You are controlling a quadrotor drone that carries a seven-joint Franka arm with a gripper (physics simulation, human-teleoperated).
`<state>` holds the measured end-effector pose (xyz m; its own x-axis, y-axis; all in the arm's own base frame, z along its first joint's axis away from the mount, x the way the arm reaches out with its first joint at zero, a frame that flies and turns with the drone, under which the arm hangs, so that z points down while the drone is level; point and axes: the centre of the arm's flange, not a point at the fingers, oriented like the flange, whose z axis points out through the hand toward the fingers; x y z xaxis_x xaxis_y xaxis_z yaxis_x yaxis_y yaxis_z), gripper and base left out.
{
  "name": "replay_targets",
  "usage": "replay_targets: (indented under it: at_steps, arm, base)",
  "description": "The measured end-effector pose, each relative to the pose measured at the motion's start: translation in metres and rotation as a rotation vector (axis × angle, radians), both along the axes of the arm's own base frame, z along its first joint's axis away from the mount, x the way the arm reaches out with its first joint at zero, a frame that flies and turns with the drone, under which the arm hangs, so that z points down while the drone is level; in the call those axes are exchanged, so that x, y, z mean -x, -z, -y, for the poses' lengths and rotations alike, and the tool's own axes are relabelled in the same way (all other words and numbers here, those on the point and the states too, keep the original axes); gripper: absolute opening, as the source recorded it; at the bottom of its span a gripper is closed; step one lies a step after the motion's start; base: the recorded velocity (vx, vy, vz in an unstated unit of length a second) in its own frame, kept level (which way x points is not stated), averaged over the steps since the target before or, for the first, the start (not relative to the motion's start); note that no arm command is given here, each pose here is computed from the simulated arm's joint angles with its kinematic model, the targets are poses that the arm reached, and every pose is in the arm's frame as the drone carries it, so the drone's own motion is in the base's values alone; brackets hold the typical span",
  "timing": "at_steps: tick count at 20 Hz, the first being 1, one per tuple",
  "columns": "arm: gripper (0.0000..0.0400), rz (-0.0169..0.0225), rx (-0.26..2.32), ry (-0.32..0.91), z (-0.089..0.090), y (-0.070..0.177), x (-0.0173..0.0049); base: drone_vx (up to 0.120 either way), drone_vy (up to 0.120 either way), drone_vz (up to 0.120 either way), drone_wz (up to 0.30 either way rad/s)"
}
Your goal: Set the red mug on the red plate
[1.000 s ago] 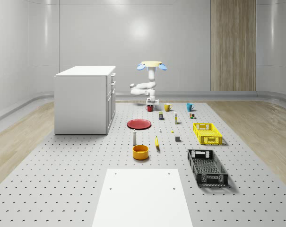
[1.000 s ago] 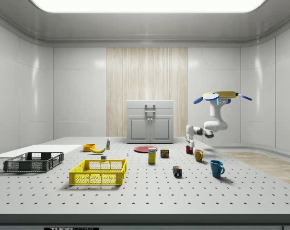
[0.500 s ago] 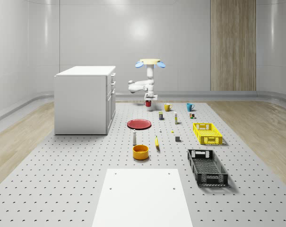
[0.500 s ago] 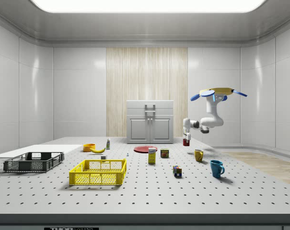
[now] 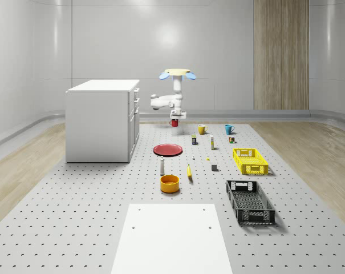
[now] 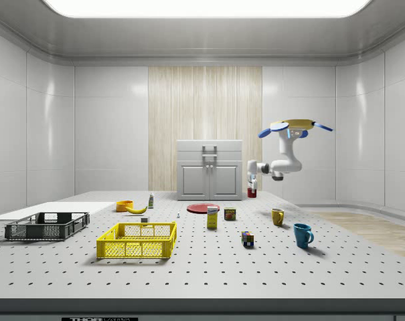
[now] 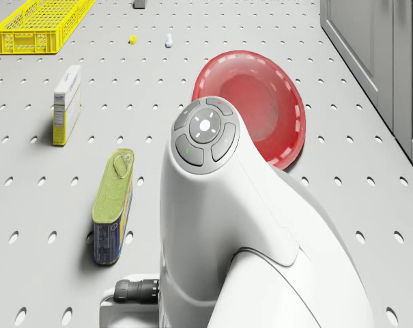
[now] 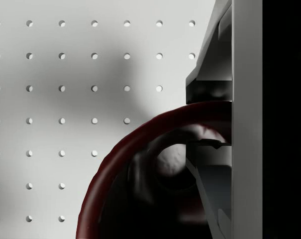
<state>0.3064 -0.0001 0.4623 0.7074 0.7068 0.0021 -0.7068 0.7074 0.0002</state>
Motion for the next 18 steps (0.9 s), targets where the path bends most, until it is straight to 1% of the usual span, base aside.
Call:
replay_targets:
  at_steps: [4,6,7,18]
  arm:
    - [0.01,0.0,0.0,0.0,0.0,0.0004,0.0]
    - [0.01,0.0,0.0,0.0,0.0,0.0005,0.0]
    - [0.01,0.0,0.0,0.0,0.0,0.0006,0.0]
    - [0.01,0.0,0.0,0.0,0.0,0.0007,0.0]
  base:
    - [0.12,0.0,0.0,0.0]
    - [0.12,-0.12,0.0,0.0]
    - [0.12,-0.04,0.0,0.0]
    - [0.12,0.0,0.0,0.0]
